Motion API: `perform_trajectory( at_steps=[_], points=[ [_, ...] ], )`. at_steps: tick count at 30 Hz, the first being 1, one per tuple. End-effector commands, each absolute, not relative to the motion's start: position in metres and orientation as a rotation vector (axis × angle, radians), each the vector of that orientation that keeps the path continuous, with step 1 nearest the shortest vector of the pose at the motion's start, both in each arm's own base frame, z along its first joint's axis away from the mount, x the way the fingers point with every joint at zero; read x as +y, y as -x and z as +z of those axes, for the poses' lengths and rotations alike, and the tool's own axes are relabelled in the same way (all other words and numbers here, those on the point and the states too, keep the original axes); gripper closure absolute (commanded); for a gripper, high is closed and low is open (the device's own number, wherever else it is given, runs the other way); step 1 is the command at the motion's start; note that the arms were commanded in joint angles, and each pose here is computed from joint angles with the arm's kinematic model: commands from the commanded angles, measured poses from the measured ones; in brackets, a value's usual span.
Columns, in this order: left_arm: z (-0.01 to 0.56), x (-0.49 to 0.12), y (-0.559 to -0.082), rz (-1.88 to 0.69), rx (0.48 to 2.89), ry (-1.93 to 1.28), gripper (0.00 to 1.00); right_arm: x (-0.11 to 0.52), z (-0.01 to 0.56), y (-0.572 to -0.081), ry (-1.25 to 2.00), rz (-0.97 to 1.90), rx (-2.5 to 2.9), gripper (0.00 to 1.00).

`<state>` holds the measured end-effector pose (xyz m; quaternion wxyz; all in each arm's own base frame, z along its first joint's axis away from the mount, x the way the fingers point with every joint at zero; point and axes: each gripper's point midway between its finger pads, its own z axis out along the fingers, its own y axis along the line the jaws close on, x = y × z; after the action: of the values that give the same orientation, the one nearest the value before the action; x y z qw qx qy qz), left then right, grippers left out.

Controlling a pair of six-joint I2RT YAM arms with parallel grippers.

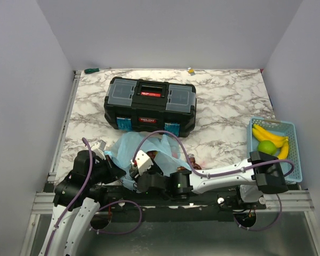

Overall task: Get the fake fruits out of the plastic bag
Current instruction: Take out the fake fruit from the plastic bag.

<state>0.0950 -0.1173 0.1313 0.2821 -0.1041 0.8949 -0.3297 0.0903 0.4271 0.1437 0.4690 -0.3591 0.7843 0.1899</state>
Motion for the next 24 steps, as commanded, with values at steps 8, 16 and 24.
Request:
perform_trajectory(
  at_steps=[8,16,24],
  points=[
    [0.131,-0.118,-0.095,-0.887,2.403,0.253,1.00,0.396,0.105,-0.151,0.521,0.138,2.013,0.54],
    [0.128,-0.119,-0.095,-0.885,2.422,0.256,1.00,0.416,0.093,-0.163,0.625,0.108,1.990,0.53],
    [0.128,-0.119,-0.095,-0.886,2.426,0.253,1.00,0.429,0.077,-0.180,0.641,0.069,2.027,0.52]
  ],
)
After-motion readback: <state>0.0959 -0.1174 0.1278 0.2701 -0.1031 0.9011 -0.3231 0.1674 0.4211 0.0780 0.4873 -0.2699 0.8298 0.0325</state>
